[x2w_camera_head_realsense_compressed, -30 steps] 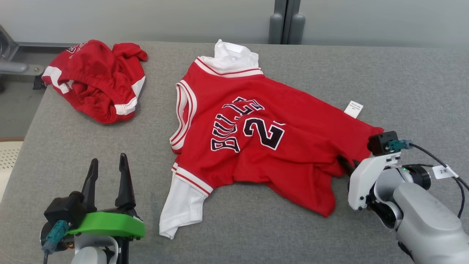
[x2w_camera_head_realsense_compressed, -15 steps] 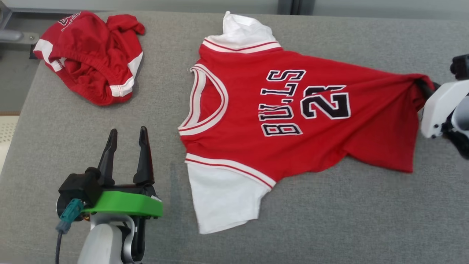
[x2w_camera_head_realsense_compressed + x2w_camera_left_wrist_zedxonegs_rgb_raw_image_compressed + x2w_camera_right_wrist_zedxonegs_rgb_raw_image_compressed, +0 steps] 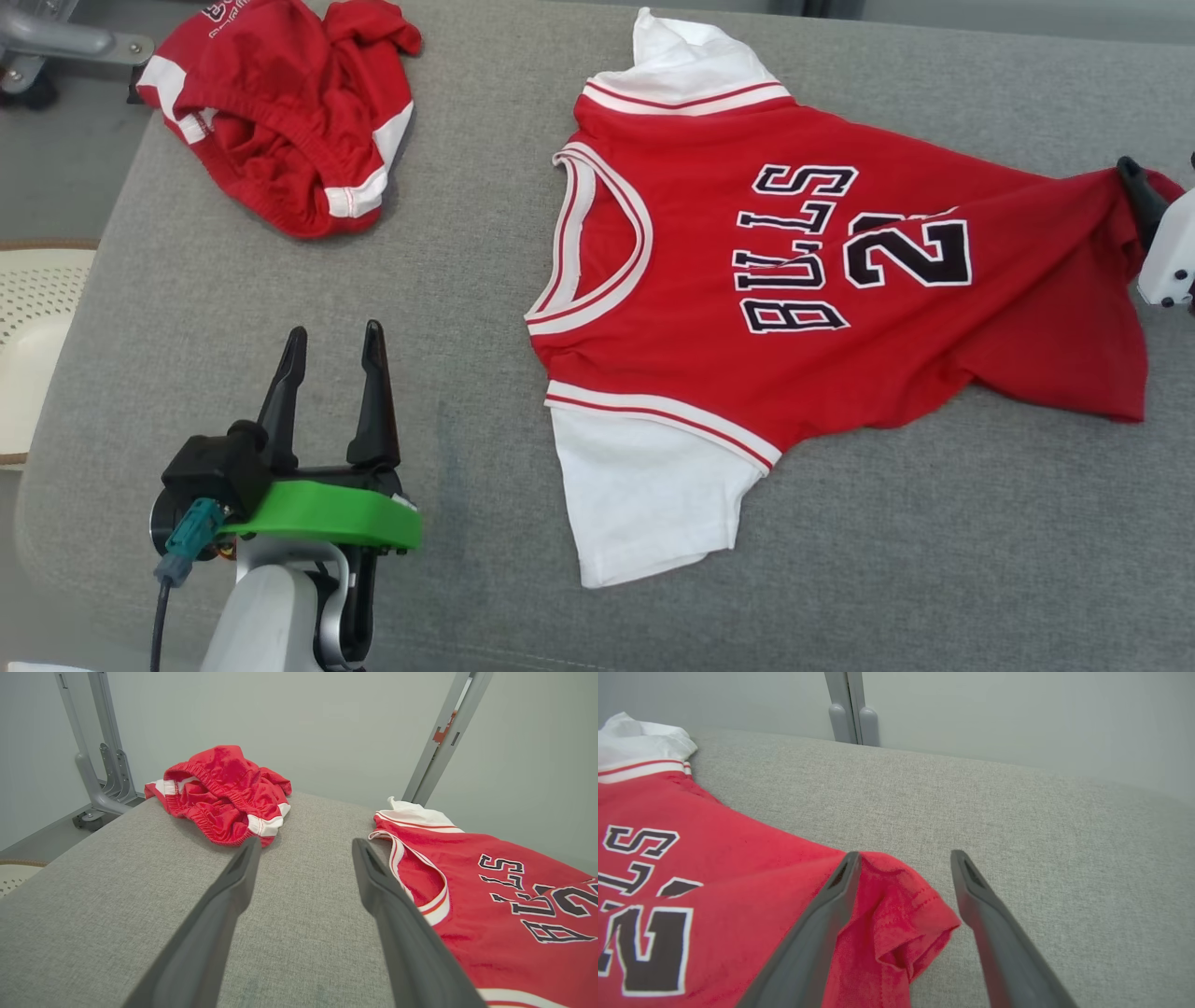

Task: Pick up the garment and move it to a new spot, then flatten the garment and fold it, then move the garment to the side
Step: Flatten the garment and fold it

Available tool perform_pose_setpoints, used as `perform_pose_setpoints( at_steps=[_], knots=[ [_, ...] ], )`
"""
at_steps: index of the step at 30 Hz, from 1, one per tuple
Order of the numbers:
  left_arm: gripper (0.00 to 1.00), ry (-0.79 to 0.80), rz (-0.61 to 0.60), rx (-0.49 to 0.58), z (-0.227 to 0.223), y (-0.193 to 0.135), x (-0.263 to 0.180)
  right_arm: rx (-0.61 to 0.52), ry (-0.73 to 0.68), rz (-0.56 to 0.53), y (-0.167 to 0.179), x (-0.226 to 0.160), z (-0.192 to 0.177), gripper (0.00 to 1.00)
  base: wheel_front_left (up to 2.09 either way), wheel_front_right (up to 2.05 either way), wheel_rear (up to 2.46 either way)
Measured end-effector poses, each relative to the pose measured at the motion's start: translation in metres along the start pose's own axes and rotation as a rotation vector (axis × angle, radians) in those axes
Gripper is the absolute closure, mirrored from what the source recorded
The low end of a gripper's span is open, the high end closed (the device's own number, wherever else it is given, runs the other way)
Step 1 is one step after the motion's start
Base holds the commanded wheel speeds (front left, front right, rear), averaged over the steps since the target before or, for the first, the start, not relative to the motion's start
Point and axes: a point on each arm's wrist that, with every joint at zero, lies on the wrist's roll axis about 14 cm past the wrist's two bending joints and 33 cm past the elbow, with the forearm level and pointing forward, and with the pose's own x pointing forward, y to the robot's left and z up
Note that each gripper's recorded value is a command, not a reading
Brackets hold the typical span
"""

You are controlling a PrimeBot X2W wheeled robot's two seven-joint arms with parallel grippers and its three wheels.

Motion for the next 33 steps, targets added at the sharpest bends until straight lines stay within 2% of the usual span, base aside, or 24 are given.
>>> perform_pose_setpoints(
  at_steps=[6,11,15,19,22,27,33],
  knots=[
    [0.0,-0.004,-0.022,-0.003,0.0,-0.006,-0.003,0.035,-0.345,-0.056,-0.018,-0.034,0.049,0.0,0.0,0.0,0.0],
    [0.0,0.013,-0.024,-0.008,-0.006,-0.007,-0.013,0.13,-0.416,-0.052,-0.01,-0.075,0.022,0.0,0.0,0.0,0.0],
    [0.0,0.011,-0.05,-0.006,-0.006,-0.015,-0.015,0.222,-0.514,-0.117,-0.021,-0.124,0.008,0.0,0.0,0.0,0.0],
    [0.0,-0.003,-0.098,-0.009,-0.002,-0.03,-0.013,0.329,-0.447,-0.136,0.004,-0.155,-0.053,0.0,0.0,0.0,0.0],
    [0.0,-0.014,-0.129,-0.012,0.002,-0.039,-0.011,0.353,-0.362,-0.13,0.017,-0.163,-0.084,0.0,0.0,0.0,0.0],
    [0.0,-0.016,-0.16,-0.014,0.002,-0.05,-0.009,0.362,-0.241,-0.136,0.016,-0.154,-0.099,0.0,0.0,0.0,0.0],
    [0.0,-0.006,-0.17,-0.013,-0.001,-0.053,-0.004,0.35,-0.039,-0.13,0.014,-0.12,-0.108,0.0,0.0,0.0,0.0]
  ],
)
